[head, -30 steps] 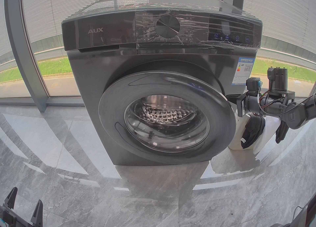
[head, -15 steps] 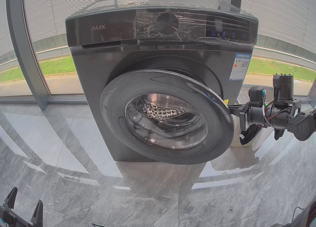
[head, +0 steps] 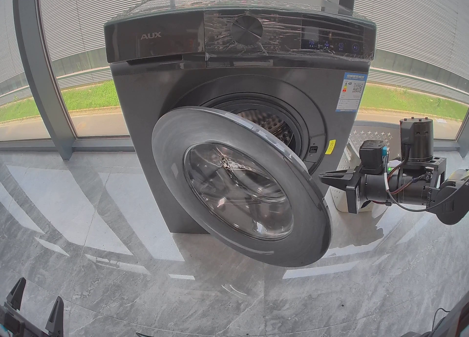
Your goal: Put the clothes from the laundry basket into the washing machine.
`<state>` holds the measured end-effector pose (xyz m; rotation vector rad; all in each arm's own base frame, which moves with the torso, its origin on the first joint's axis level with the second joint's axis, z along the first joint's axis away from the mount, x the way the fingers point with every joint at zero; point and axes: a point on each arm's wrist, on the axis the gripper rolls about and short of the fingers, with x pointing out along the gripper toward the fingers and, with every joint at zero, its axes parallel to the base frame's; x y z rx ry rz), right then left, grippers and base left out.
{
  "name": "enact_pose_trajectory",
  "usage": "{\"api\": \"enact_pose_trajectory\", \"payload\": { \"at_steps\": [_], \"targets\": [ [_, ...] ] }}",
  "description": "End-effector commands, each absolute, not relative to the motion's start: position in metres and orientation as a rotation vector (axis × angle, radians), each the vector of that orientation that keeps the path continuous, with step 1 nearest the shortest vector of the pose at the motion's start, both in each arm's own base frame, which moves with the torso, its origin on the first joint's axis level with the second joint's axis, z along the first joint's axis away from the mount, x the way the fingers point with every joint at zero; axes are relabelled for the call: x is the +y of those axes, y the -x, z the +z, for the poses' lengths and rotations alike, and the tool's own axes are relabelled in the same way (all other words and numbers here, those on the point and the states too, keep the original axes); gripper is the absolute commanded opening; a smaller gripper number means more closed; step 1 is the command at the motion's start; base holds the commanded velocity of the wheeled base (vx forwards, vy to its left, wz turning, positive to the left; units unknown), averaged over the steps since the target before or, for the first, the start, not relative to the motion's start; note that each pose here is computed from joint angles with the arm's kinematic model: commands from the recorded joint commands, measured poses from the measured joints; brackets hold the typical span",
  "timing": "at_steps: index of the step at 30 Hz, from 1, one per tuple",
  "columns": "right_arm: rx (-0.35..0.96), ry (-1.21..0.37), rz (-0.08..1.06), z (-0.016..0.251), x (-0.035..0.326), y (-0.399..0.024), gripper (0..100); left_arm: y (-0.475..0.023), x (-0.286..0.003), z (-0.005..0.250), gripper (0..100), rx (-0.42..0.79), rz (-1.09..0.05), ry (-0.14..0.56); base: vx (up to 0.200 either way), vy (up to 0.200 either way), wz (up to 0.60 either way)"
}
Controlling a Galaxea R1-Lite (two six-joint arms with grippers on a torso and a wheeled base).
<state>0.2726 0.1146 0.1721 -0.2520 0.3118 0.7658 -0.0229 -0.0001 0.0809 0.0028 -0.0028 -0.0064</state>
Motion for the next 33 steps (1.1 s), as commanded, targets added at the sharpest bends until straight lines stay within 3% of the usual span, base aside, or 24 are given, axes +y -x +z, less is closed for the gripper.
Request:
{"api": "enact_pose_trajectory", "payload": {
  "at_steps": [1, 2, 14, 19, 21, 23, 33],
  "targets": [
    [0.305, 0.258, 0.8, 0.173, 0.124, -0.267, 0, 0.023, 0.0, 0.076, 100, 0.0, -0.006, -0.003, 0.0, 0.0, 0.0],
    [0.305, 0.268, 0.856, 0.171, 0.138, -0.26, 0, 0.023, 0.0, 0.076, 100, 0.0, -0.006, -0.003, 0.0, 0.0, 0.0],
    [0.302, 0.3, 1.015, 0.167, 0.181, -0.235, 0, 0.023, 0.0, 0.076, 100, 0.0, -0.008, -0.003, 0.0, 0.0, 0.0],
    [0.309, 0.325, 1.155, 0.159, 0.214, -0.213, 0, 0.023, 0.0, 0.076, 100, 0.0, -0.006, -0.003, 0.0, 0.0, 0.0],
    [0.289, 0.333, 1.31, 0.156, 0.241, -0.19, 0, 0.023, 0.0, 0.076, 100, 0.0, -0.006, -0.003, 0.0, 0.0, 0.0],
    [0.257, 0.33, 1.377, 0.157, 0.252, -0.18, 0, 0.023, 0.0, 0.076, 100, 0.0, -0.008, -0.003, 0.0, 0.0, 0.0],
    [0.185, 0.314, 1.392, 0.172, 0.25, -0.172, 0, 0.023, 0.0, 0.076, 100, 0.0, -0.006, -0.003, 0.0, 0.0, 0.0]
  ]
}}
